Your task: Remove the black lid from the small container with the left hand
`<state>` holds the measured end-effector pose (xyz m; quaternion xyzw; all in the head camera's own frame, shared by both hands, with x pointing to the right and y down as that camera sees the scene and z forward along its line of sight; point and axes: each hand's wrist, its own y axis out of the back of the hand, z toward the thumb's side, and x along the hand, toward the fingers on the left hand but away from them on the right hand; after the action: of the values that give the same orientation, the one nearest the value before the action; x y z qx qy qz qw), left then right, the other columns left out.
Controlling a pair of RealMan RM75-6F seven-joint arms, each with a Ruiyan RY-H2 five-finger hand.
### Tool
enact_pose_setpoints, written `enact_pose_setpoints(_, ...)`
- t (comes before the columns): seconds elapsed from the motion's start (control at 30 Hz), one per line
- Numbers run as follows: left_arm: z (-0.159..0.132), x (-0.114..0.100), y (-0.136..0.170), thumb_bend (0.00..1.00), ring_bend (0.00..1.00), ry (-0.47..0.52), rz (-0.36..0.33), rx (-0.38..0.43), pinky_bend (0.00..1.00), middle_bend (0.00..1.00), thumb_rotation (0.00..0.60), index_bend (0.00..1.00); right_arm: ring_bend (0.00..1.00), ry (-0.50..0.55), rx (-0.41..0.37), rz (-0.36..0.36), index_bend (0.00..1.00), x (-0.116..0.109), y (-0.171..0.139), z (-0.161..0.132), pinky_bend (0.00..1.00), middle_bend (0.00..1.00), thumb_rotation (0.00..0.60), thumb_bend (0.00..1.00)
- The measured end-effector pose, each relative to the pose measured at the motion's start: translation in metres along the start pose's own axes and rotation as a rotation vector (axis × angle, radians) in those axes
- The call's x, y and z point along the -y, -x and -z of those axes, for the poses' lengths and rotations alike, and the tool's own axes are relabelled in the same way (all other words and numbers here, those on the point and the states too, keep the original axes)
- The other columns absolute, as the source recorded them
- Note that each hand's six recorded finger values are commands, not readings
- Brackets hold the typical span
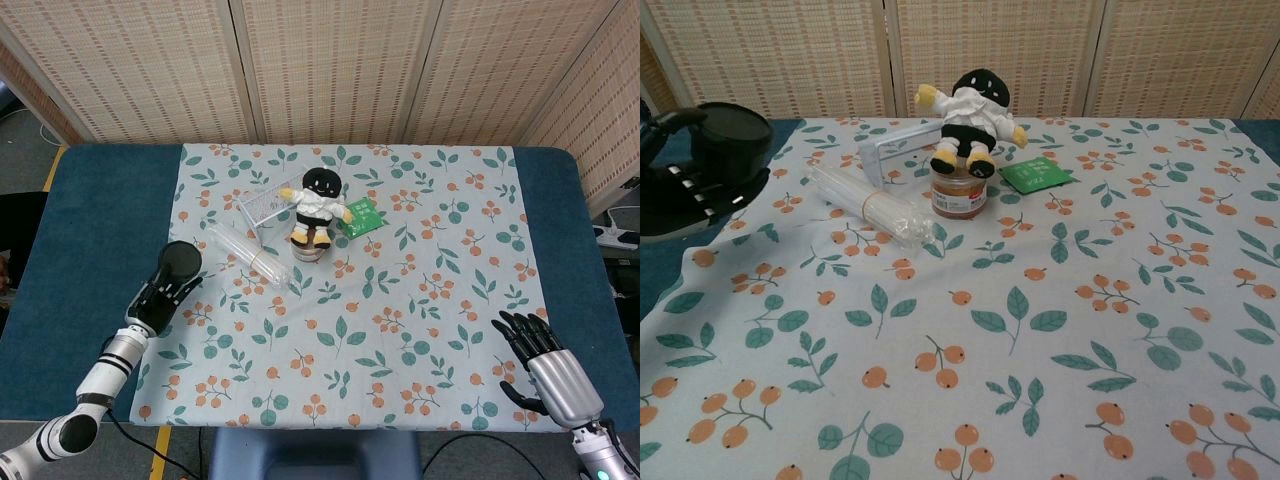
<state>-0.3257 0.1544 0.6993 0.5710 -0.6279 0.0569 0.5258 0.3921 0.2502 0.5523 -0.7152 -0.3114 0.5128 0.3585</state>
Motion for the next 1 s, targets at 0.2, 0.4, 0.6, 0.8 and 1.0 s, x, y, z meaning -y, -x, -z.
enact_pose_setpoints(0.2, -0.015, 0.001, 0.000, 0.60, 0.30, -0.556, 0.032, 0.206, 0.39, 0.34, 0.600, 0.33, 0.00, -0.002, -0.001, -0.005, 0.00, 0.001, 0.000, -0.001, 0.00, 0.00, 0.600, 0.18)
enact_pose_setpoints(0.4, -0.020, -0.007, 0.001, 0.59, 0.29, -1.313, -0.035, 0.424, 0.36, 0.32, 0.600, 0.30, 0.00, -0.004, -0.002, -0.007, 0.00, 0.002, 0.000, -0.002, 0.00, 0.00, 0.600, 0.18)
enact_pose_setpoints(0.6, 0.005, -0.022, 0.004, 0.56, 0.28, -2.096, -0.106, 0.556, 0.34, 0.31, 0.600, 0.28, 0.00, -0.006, -0.004, -0.012, 0.00, 0.004, 0.000, -0.003, 0.00, 0.00, 0.600, 0.18)
enact_pose_setpoints(0.8, 0.041, -0.017, 0.010, 0.54, 0.28, -2.458, -0.071, 0.702, 0.34, 0.31, 0.600, 0.27, 0.00, -0.007, -0.007, -0.016, 0.00, 0.004, 0.001, -0.003, 0.00, 0.00, 0.600, 0.18)
enact_pose_setpoints(1.0, 0.079, -0.002, 0.007, 0.50, 0.26, -2.442, 0.016, 0.702, 0.31, 0.29, 0.600, 0.22, 0.00, -0.005, -0.008, -0.013, 0.00, 0.003, 0.000, -0.003, 0.00, 0.00, 0.600, 0.18)
